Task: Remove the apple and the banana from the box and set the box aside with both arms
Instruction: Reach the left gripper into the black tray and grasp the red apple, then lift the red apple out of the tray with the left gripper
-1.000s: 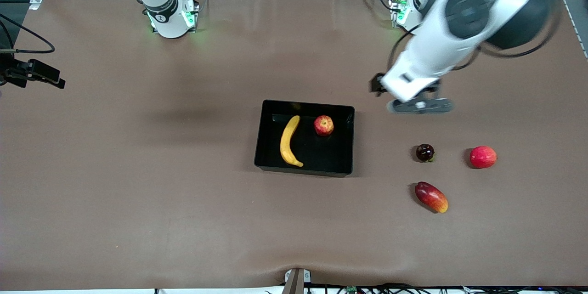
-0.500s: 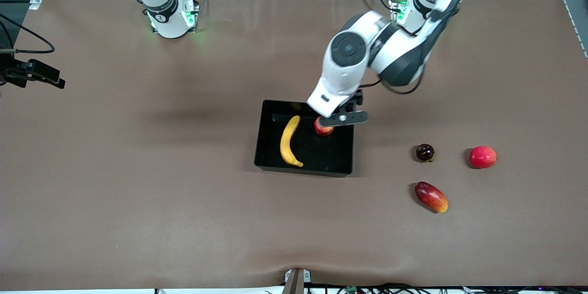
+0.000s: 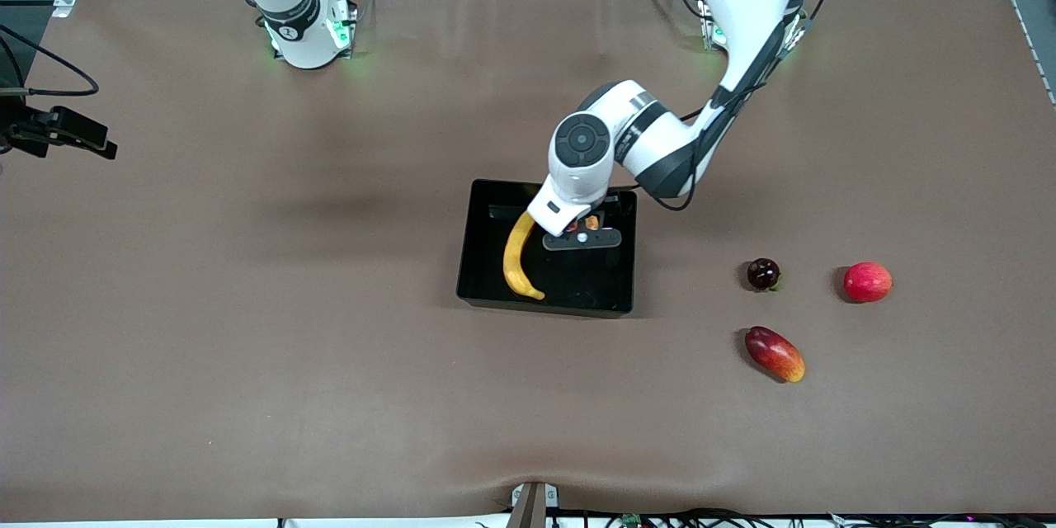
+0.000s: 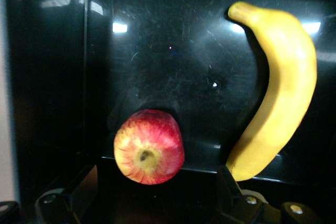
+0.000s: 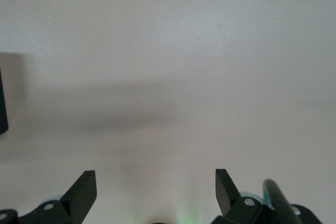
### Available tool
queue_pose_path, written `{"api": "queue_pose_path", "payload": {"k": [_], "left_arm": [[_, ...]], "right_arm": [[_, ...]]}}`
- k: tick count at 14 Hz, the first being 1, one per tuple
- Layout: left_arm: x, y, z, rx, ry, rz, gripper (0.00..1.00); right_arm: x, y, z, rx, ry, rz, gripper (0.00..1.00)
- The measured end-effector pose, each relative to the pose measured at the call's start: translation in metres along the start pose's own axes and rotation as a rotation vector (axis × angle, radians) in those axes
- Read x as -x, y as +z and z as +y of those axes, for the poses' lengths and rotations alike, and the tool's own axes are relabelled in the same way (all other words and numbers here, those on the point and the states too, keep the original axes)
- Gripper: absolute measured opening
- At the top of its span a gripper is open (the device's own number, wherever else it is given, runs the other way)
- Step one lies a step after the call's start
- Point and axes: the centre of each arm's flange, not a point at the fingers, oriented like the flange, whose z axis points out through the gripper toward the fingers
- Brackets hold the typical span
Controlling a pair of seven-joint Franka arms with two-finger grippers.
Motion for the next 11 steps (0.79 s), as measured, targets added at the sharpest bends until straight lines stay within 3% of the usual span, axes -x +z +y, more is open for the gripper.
{"api": "queue_pose_path", "payload": {"k": [11], "left_arm": [[0.002,0.054,0.0,-0.082,0.054,-0.014,1.0]], "right_arm": [[0.0,0.0,0.0,0.0,0.0,0.0,1.0]]}}
